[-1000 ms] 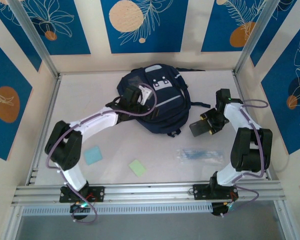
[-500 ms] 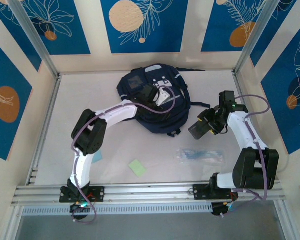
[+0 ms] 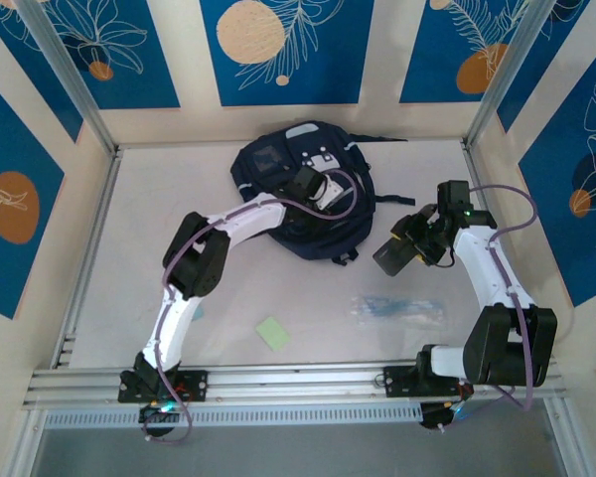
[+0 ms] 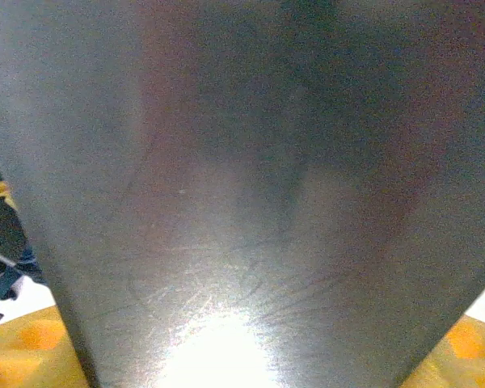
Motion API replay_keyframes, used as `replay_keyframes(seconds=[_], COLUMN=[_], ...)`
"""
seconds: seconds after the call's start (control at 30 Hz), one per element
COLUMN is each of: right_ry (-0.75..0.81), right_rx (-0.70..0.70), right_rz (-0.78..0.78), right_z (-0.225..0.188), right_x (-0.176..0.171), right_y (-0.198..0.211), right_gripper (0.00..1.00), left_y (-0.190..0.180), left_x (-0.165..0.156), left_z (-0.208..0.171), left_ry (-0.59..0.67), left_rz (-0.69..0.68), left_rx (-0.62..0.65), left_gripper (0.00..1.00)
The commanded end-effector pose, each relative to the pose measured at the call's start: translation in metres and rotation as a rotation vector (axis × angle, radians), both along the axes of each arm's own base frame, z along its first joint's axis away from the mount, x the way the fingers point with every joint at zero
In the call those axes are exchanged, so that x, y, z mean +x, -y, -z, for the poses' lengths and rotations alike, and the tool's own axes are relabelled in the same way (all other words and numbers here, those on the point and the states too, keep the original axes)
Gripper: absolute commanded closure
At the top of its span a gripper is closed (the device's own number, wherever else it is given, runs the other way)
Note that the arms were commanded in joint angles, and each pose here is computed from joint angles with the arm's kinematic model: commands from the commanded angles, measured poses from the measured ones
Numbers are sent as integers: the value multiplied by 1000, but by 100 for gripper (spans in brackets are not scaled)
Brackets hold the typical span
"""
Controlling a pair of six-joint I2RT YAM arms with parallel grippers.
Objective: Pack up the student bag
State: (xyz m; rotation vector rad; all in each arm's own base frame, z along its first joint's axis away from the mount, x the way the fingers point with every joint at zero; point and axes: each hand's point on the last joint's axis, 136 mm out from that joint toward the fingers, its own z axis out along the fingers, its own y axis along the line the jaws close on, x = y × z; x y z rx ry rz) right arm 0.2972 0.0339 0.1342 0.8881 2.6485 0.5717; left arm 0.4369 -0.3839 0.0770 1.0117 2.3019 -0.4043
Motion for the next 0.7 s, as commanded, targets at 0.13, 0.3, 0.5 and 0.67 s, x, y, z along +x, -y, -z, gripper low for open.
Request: replay_keyframes(seconds=[0.13, 0.3, 0.5, 0.67], right_ry=[103, 130, 171, 156], right_rx=[93, 146, 287, 331], right_rz=[-140, -181, -182, -169], right_z=[-22, -26, -30, -16], right_x=[12, 29, 71, 117], right_y=[-40, -68, -114, -150], right_gripper=[50, 50, 52, 52], left_y=[-29, -29, -25, -20], left_x=[12, 10, 8, 2], left_z=[-129, -172, -200, -214], left_ry=[-131, -129, -163, -198], left_rz=[-145, -127, -110, -97], left_rx=[-412, -507, -610, -679], left_gripper=[100, 100, 100, 100])
